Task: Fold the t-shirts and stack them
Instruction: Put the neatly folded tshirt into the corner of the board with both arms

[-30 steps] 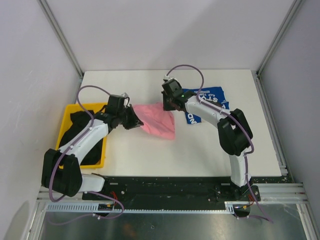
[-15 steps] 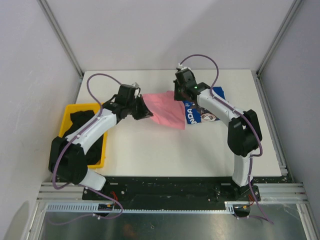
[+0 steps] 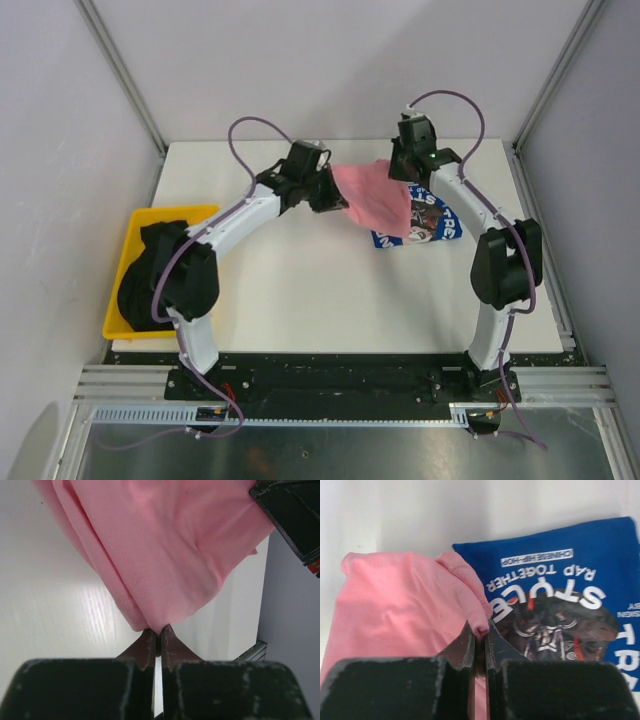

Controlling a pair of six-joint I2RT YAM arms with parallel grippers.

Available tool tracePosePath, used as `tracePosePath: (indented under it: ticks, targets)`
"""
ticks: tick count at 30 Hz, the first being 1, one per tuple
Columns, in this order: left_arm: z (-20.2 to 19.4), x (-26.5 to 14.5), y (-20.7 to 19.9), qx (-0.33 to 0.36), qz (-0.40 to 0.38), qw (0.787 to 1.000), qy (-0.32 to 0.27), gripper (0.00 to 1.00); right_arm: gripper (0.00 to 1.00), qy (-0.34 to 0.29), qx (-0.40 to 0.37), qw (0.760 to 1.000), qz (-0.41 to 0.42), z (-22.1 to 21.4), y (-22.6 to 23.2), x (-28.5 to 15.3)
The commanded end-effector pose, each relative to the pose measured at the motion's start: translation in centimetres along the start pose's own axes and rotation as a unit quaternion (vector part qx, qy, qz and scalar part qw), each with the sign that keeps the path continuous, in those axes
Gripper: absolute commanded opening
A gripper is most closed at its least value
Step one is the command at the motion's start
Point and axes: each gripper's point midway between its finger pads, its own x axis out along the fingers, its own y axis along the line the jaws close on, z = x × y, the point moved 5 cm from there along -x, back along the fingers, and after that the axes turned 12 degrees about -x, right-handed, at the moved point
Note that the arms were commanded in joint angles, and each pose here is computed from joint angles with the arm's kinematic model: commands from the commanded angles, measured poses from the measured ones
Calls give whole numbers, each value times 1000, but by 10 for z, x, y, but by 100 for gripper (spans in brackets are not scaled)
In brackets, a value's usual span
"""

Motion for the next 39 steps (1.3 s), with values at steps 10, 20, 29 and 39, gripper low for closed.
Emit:
tracePosePath:
  ticks: [10,20,29,39]
  targets:
    - [8,56,-74,4,-69,998,5,0,0,-63,19,997,-31,56,-70,-7]
    - [-4,84,-100,7,-91,996,14,0,0,-64,32,997,-36,58,-97,7]
    - [-5,93,-104,4,-96,995,17,0,0,-68,42,996,-36,62,-112,9]
    - [-5,96,-106,3,-99,995,20,0,0,-69,48,996,-37,63,-119,11]
